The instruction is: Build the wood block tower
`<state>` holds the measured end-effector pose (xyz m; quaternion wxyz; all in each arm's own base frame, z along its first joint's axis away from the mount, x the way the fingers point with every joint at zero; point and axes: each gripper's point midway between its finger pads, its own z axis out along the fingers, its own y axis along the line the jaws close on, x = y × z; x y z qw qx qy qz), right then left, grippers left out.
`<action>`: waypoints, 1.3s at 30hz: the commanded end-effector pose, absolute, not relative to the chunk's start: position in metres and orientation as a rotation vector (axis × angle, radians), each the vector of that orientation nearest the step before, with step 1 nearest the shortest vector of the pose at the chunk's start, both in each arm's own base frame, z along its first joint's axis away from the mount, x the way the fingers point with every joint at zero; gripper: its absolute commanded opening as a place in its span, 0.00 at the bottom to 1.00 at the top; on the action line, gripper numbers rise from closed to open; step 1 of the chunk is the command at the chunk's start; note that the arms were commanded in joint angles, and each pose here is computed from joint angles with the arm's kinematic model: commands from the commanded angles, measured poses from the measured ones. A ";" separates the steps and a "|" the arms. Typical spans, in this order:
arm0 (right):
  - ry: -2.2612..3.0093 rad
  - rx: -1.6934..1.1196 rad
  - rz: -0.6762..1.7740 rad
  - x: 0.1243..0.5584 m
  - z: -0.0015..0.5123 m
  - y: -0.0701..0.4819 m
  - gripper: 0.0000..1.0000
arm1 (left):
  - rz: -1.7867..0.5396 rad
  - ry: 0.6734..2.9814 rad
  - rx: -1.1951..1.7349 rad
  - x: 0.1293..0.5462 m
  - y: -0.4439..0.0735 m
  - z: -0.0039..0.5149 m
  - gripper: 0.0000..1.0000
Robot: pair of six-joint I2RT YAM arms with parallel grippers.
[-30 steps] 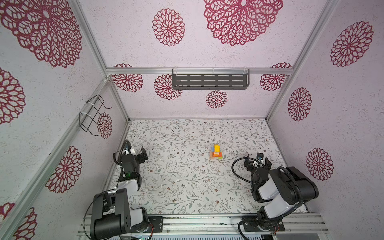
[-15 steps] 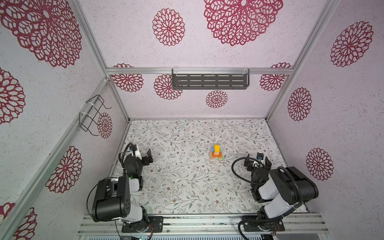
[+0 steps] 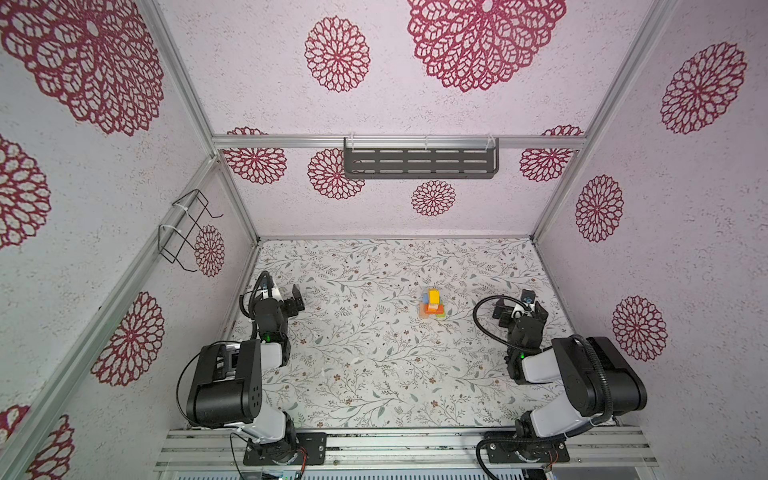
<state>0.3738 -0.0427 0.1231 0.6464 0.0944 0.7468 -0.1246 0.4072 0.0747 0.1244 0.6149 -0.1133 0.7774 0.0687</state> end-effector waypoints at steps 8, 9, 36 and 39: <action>1.743 0.202 -0.210 0.373 0.115 -0.034 0.99 | 0.179 1.807 -0.276 0.404 0.077 0.120 0.97; 1.742 0.201 -0.208 0.374 0.115 -0.033 0.99 | 0.178 1.808 -0.276 0.404 0.077 0.120 0.97; 1.747 0.201 -0.203 0.375 0.114 -0.033 0.99 | 0.182 1.810 -0.276 0.404 0.077 0.119 0.97; 1.747 0.202 -0.203 0.375 0.114 -0.033 0.99 | 0.180 1.810 -0.275 0.404 0.077 0.119 0.97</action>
